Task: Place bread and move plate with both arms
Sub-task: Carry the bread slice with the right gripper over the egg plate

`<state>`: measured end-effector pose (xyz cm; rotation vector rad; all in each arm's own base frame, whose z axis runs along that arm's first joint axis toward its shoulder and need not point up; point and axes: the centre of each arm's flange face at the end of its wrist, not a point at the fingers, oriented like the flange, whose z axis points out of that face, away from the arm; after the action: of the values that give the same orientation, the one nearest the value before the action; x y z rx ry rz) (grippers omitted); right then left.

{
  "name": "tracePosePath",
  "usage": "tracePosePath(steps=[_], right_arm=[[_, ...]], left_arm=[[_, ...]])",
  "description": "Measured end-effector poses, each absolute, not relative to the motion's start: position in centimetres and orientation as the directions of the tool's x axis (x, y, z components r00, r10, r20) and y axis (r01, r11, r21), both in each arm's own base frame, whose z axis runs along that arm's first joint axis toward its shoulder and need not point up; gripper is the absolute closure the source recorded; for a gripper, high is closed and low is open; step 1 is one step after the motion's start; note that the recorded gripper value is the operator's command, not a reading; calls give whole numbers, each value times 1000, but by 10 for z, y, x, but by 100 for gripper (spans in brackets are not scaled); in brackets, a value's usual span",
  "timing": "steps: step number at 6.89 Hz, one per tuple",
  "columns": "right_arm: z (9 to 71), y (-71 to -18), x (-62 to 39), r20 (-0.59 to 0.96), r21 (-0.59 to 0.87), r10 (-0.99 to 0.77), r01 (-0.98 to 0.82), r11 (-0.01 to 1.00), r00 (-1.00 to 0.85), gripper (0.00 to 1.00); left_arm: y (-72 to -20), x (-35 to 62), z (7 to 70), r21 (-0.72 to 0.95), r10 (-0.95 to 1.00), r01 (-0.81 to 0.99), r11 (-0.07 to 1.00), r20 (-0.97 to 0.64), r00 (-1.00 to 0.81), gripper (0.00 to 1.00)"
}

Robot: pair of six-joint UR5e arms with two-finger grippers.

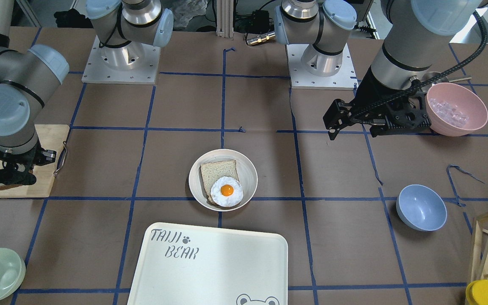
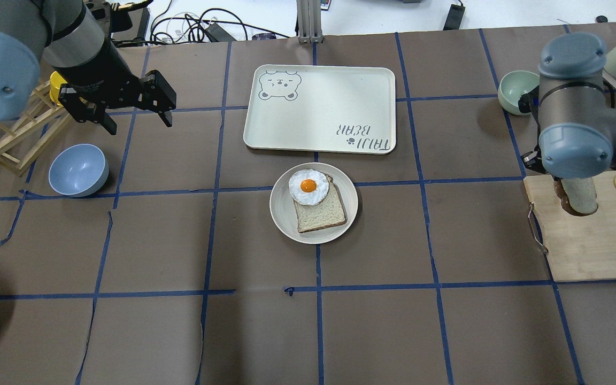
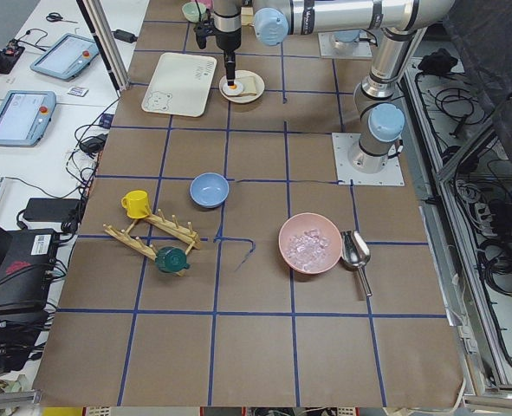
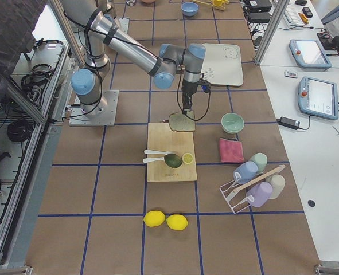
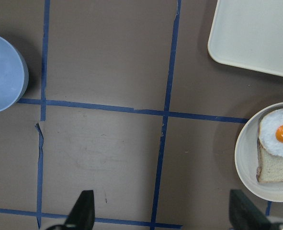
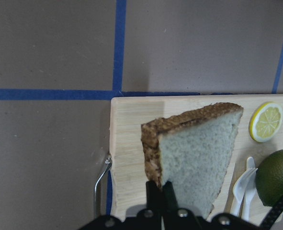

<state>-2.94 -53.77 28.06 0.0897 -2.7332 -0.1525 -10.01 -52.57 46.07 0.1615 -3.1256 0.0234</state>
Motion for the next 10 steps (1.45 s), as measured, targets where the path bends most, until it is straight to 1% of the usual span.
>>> tracePosePath(steps=[2,4,6,8,10], right_arm=[[314,-552,47,368,32,-23,-12,999,-930,100],[335,-546,158,286,-40,55,45,998,-957,100],[353,-539,258,202,-87,38,21,996,-979,100],[346,-517,351,170,-113,-4,-24,993,-985,100],[319,-499,408,159,-115,-53,-71,991,-986,100]], left_arm=[[-526,-100,461,-15,-103,-103,995,13,-995,0],[-526,-100,460,-15,-103,-103,995,13,-995,0],[-527,-100,460,-19,-103,-104,994,13,-995,0],[-527,-100,460,-20,-103,-104,994,12,-995,0],[-527,-100,460,-20,-103,-104,994,12,-995,0]])
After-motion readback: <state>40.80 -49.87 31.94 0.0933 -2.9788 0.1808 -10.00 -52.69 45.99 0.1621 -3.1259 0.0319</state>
